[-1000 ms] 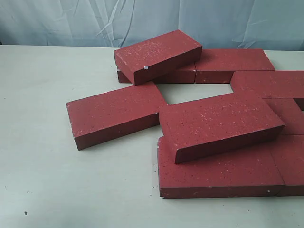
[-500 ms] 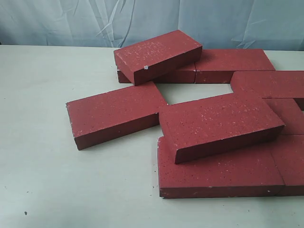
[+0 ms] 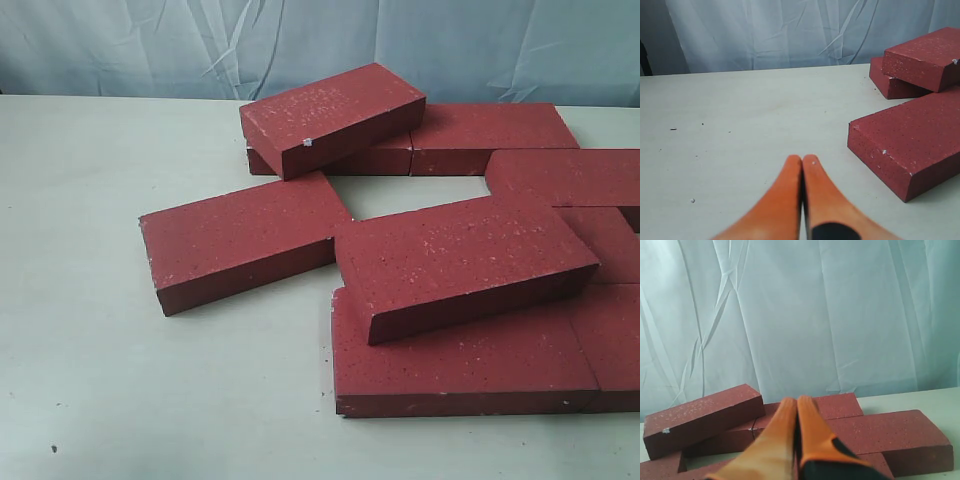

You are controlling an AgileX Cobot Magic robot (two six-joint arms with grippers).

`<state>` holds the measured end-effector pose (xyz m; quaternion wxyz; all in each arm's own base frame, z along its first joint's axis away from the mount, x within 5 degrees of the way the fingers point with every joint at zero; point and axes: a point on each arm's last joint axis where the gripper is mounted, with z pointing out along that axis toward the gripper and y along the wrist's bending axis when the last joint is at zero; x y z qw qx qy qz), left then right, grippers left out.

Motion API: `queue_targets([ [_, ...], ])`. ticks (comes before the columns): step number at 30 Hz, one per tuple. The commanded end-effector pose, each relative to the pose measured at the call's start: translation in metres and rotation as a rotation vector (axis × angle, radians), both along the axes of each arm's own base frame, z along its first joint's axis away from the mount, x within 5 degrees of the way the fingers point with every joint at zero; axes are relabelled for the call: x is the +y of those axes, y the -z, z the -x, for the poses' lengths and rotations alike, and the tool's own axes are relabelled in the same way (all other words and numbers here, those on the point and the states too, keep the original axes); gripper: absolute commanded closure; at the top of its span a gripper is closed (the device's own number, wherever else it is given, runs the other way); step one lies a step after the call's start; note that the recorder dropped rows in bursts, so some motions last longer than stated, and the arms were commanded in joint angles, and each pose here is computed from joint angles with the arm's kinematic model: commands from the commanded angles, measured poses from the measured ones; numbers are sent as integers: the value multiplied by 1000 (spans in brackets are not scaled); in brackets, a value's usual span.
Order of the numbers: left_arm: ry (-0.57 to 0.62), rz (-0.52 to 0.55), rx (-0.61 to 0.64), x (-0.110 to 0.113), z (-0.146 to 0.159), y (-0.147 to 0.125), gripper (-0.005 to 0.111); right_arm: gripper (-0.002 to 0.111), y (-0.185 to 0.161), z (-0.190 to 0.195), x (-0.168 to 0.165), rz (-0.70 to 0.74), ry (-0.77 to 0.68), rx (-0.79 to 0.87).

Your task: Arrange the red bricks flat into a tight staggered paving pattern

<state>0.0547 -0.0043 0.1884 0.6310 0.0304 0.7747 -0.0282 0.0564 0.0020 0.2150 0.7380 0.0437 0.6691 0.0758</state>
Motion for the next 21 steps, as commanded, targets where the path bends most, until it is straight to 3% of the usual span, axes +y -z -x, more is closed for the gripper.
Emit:
queue_targets([
  [1,-3,-3,-11,0,0,1,107,109,-2,1,-1,1,9,-23],
  [13,-3,-3,-11,0,0,1,107,109,-7,1,-1,36,16,-52],
  [21,-3,-5,-11,0,0,1,107,109,-41,2,0,256,37,-71],
])
